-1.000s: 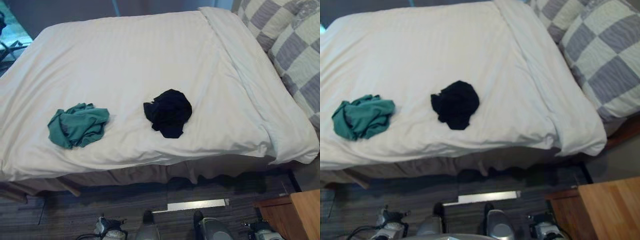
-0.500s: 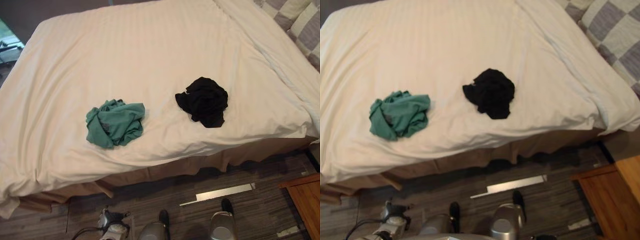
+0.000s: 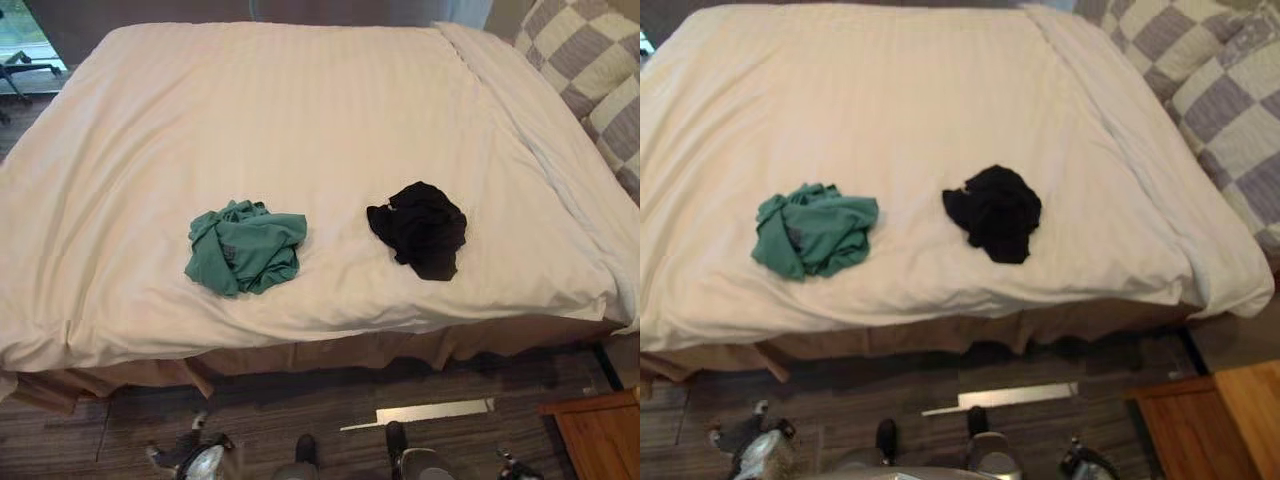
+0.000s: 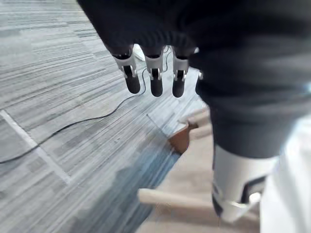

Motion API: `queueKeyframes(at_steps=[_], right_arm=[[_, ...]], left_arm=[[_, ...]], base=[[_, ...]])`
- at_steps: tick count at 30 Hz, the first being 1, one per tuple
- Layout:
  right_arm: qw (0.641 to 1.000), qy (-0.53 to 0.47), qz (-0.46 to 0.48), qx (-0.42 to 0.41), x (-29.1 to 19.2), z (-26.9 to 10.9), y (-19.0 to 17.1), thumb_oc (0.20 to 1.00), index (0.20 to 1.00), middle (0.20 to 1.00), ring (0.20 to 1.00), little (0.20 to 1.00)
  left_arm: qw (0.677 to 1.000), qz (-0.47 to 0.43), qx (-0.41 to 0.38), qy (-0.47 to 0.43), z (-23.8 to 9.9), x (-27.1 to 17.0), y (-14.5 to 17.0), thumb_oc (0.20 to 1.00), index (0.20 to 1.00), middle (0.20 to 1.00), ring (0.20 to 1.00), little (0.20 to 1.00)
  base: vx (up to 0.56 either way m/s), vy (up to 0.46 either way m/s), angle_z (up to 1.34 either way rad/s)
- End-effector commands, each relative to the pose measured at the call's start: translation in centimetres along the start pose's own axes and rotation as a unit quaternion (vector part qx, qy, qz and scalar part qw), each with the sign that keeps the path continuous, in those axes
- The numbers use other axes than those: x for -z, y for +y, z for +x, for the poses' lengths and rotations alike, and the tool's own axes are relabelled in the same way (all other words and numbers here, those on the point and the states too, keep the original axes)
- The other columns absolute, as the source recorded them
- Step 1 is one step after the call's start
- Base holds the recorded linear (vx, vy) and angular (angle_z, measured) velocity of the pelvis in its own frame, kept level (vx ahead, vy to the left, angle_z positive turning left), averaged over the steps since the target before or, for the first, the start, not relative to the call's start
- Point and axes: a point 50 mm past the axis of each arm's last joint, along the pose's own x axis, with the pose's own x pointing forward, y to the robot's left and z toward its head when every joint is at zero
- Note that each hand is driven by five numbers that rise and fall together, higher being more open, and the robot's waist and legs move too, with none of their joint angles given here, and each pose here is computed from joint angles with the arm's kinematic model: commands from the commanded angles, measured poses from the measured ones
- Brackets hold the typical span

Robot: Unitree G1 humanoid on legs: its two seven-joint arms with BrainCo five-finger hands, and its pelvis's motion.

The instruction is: Tidy up the quilt and then pick up the clothes from the bed and put them into the laundry hamper.

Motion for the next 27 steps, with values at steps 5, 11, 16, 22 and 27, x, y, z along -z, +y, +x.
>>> queueKeyframes(at_steps=[5, 11, 16, 22, 27], right_arm=[[0.956, -0.240, 0.130, 0.112, -12.1, -1.9, -4.9, 1.000, 1.000, 1.000, 1.000, 1.000], [0.873, -0.466, 0.120, 0.082, -23.6, -10.1, -5.1, 1.000, 1.000, 1.000, 1.000, 1.000], [0.757, -0.653, -0.001, -0.027, -29.5, -20.2, -0.4, 1.000, 1.000, 1.000, 1.000, 1.000], [0.643, -0.736, -0.161, -0.136, -30.9, -29.3, 8.4, 1.000, 1.000, 1.000, 1.000, 1.000], [0.596, -0.768, -0.167, -0.163, -32.3, -35.8, 12.1, 1.000, 1.000, 1.000, 1.000, 1.000]], left_arm=[[0.957, -0.061, -0.070, -0.276, 1.8, -15.1, 1.4, 1.000, 1.000, 1.000, 1.000, 1.000], [0.905, -0.036, -0.096, -0.412, -0.1, -23.0, 3.7, 1.000, 1.000, 1.000, 1.000, 1.000], [0.874, 0.002, -0.128, -0.468, -1.7, -27.1, 4.0, 1.000, 1.000, 1.000, 1.000, 1.000], [0.852, 0.053, -0.135, -0.503, -2.3, -32.0, 1.9, 1.000, 1.000, 1.000, 1.000, 1.000], [0.803, 0.094, -0.092, -0.581, -6.4, -39.1, -1.8, 1.000, 1.000, 1.000, 1.000, 1.000]], base=[[0.02, -0.036, 0.03], [-0.01, 0.026, -0.05], [0.00, 0.111, 0.00], [0.04, 0.123, 0.01], [-0.17, 0.107, 0.08]])
